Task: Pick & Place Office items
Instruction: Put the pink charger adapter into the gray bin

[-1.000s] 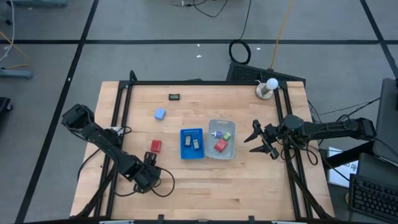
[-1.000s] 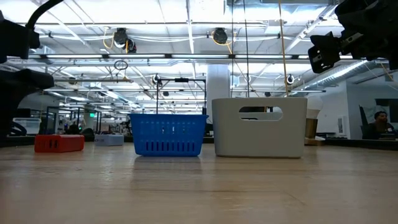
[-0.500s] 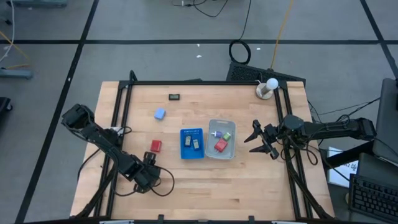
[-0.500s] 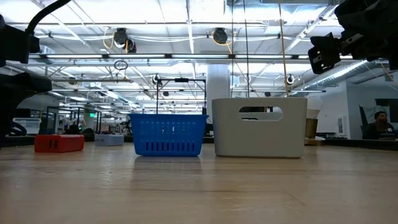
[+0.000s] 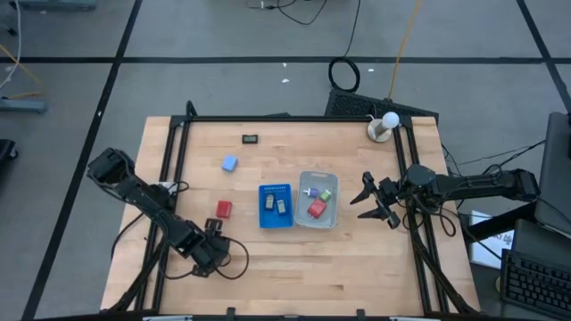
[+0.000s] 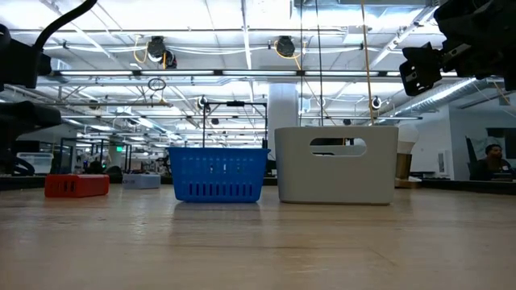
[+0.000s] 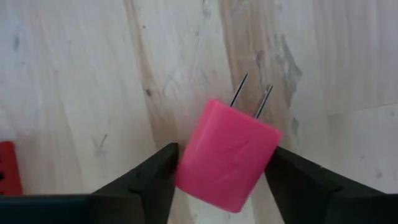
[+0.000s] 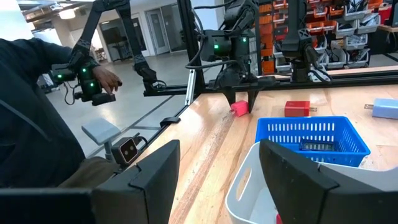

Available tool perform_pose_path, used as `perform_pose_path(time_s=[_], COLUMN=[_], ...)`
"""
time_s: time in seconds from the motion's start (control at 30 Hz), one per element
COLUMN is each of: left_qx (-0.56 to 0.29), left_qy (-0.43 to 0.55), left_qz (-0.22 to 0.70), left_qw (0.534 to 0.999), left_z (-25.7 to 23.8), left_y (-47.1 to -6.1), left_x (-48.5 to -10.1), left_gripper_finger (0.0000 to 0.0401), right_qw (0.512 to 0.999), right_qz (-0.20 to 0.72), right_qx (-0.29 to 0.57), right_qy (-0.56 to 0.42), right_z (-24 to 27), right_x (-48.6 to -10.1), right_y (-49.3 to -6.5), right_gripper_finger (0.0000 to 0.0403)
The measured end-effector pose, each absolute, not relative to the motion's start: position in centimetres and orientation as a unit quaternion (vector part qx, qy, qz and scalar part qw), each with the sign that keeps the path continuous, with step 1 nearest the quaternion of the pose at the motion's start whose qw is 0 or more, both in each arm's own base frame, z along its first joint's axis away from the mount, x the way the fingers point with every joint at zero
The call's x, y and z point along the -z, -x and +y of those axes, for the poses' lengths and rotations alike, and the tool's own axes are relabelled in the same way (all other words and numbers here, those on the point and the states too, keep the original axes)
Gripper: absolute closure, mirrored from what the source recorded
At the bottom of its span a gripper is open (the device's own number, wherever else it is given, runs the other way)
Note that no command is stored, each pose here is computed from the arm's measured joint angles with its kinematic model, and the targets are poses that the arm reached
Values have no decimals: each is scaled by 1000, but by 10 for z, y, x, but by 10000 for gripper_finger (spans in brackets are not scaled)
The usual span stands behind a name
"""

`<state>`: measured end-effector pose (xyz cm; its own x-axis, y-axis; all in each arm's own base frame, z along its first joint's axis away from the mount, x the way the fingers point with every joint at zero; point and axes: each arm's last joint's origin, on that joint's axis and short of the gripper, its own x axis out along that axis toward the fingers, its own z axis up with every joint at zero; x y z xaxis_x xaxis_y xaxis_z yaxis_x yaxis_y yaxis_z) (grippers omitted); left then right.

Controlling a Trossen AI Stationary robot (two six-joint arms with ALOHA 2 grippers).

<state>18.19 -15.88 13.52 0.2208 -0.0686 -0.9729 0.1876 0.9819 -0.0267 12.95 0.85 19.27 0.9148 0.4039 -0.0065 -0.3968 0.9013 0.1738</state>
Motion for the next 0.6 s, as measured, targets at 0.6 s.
perform_pose_path(time_s=[0.6], left_qx=[17], left_qy=[13], left_qz=[591], left_qw=[806], left_z=[-160], left_y=[-186], left_x=[-135], left_gripper_finger=[195], right_qw=[975], right_qz=[21], right_qx=[-205], right_qy=[-85], right_z=[9], right_x=[-193], right_y=[-130], right_gripper_finger=[190])
